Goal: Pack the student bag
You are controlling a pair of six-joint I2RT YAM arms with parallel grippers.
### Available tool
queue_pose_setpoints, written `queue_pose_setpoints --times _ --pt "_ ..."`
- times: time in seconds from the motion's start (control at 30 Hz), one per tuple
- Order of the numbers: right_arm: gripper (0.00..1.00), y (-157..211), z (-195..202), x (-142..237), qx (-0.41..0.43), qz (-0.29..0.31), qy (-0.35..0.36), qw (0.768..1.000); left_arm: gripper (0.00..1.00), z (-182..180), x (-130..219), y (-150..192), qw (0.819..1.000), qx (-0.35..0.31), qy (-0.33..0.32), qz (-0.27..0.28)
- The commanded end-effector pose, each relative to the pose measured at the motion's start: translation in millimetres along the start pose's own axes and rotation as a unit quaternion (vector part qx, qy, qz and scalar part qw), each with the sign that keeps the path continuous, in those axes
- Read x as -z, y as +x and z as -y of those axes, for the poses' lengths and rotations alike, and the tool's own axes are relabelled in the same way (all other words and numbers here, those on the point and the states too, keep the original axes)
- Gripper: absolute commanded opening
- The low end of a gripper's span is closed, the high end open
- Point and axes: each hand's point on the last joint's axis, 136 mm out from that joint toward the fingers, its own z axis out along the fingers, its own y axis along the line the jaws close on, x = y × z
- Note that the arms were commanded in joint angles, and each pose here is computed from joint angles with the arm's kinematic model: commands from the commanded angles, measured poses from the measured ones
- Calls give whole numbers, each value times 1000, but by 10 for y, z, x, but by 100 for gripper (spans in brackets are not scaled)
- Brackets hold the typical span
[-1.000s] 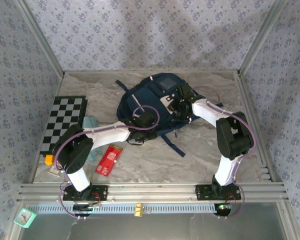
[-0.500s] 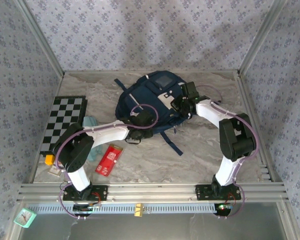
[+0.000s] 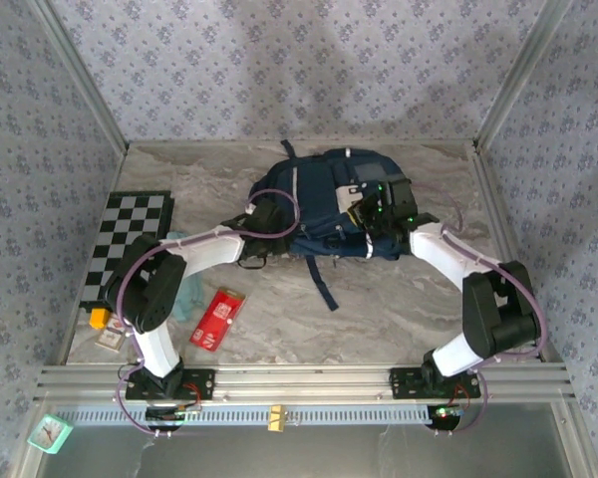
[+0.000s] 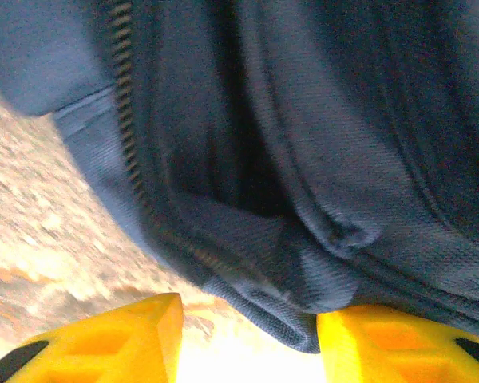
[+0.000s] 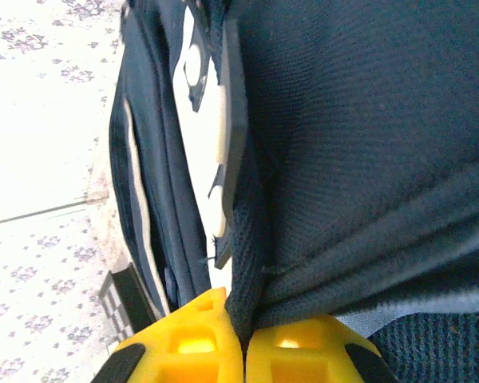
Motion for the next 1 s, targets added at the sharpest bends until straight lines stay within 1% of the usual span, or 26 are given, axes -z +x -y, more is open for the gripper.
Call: queue_pose_setpoints --times 0.0,0.07,0.13,0.23,0.33,0.4,0.47,0.57,0.8,0.97 --pt "0 -20 -650 267 9 28 -122 992 50 21 294 -270 999 -16 25 42" --pt "0 -18 -603 278 9 39 -115 993 53 24 482 -190 999 -4 29 36" --pt "0 -25 -541 294 1 46 -109 993 54 98 650 -58 999 5 27 27" --pt "0 -2 -563 339 -2 60 -121 991 54 387 894 97 998 -11 49 43" --pt "0 16 -575 364 -2 65 -120 991 53 756 1057 164 993 -20 93 64" --pt "0 19 -593 367 -14 61 -127 990 51 986 1073 189 991 -32 115 62" --pt "0 39 -642 380 -24 55 -139 988 49 1219 1073 206 987 -62 131 64" --pt "0 50 -696 409 -28 51 -143 988 48 1537 1104 201 976 -110 162 93" --pt "0 6 -792 474 -46 43 -163 985 45 1861 894 241 967 -148 189 80" --pt "0 15 -837 490 -49 35 -168 984 44 1907 636 256 973 -153 162 61"
